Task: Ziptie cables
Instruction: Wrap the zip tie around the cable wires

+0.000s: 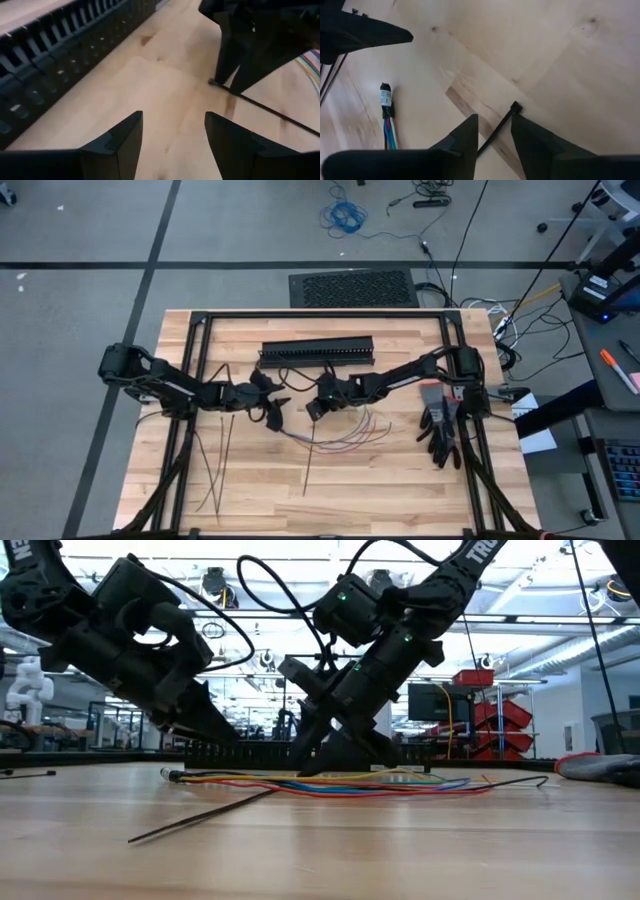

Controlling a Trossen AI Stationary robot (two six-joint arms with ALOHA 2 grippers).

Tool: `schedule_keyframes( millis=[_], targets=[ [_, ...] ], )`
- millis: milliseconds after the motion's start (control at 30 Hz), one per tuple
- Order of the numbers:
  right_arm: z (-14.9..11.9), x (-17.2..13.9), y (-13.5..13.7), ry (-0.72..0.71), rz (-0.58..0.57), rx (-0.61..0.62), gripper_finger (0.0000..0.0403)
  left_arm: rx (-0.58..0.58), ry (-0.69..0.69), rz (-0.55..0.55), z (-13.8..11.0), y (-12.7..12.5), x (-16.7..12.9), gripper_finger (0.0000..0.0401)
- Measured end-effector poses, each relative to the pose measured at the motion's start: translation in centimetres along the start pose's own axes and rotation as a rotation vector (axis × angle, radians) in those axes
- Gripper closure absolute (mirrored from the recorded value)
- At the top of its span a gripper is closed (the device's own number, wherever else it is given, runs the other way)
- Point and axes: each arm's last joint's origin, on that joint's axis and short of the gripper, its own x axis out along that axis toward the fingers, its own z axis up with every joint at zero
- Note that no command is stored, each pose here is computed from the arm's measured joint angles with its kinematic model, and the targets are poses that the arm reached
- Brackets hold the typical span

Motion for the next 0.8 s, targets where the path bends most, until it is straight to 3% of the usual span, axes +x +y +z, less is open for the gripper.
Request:
schedule_keyframes(
  millis=[433, 800],
  targets=[
    [-0.4, 1.8, -1.0, -0.009, -0.018, 0.028, 0.0394, -0.010, -0.028, 0.017, 0.4, 0.2, 0.1, 0.0189],
    [-0.1, 1.3, -0.5, -0.058, -0.013, -0.058, 0.0402, -0.001, 0.008, 0.030, 0.0, 0.3, 0.1, 0.0189]
  ],
)
